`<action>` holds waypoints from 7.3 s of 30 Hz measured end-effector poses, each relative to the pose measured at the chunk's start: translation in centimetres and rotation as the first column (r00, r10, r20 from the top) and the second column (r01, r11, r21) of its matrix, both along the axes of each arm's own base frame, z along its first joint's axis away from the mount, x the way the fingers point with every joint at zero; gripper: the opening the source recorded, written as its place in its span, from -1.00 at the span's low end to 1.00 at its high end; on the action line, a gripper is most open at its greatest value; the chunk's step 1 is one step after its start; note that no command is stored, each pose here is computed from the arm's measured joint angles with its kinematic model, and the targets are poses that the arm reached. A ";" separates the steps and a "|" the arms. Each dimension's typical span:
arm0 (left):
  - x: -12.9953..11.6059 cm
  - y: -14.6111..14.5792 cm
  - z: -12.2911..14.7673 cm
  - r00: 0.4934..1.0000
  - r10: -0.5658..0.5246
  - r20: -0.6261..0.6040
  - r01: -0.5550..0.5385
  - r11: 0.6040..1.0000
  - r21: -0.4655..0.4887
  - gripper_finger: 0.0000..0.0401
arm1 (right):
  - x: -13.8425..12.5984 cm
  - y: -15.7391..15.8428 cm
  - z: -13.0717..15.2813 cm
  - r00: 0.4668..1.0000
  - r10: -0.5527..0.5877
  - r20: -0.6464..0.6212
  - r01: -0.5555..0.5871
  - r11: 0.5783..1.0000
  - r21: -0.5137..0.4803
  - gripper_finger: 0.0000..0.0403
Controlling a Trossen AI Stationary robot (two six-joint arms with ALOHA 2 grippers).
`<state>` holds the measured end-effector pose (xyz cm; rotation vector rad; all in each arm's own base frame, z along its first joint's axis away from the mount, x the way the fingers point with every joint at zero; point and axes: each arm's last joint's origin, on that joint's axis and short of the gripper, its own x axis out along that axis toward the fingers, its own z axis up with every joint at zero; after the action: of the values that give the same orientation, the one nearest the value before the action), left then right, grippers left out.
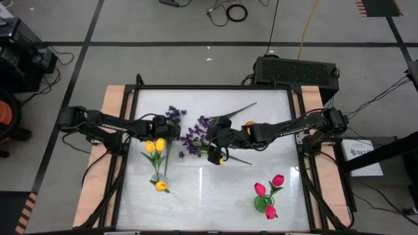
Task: Sort flowers into vase by color
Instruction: Put the top left purple flowers into the yellow vase
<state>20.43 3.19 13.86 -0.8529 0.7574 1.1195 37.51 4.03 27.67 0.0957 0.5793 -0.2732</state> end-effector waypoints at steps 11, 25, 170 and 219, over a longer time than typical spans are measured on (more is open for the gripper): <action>0.4 1.4 6.0 0.985 -0.055 0.164 0.025 0.983 0.181 -0.93 | 0.0 0.0 0.0 1.000 0.001 -0.005 -0.001 1.000 -0.003 0.25; -1.5 2.6 17.9 0.937 -0.264 0.228 0.102 0.832 0.545 -0.93 | 0.9 0.1 1.3 0.967 0.238 0.094 -0.225 0.965 -0.135 0.25; 11.6 -8.2 19.6 0.589 -0.801 0.108 0.385 0.396 0.834 -0.91 | -6.5 -8.4 16.0 0.697 0.419 0.582 -0.425 0.895 -0.135 -0.79; 9.4 -2.7 24.6 0.446 -0.892 0.080 0.492 0.319 0.810 -0.92 | -7.7 -10.0 18.1 0.598 0.414 0.687 -0.360 0.904 -0.232 0.41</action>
<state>29.84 0.44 38.51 -0.0350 0.1175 0.1834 29.79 -6.00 45.81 0.0010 -0.2261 0.1888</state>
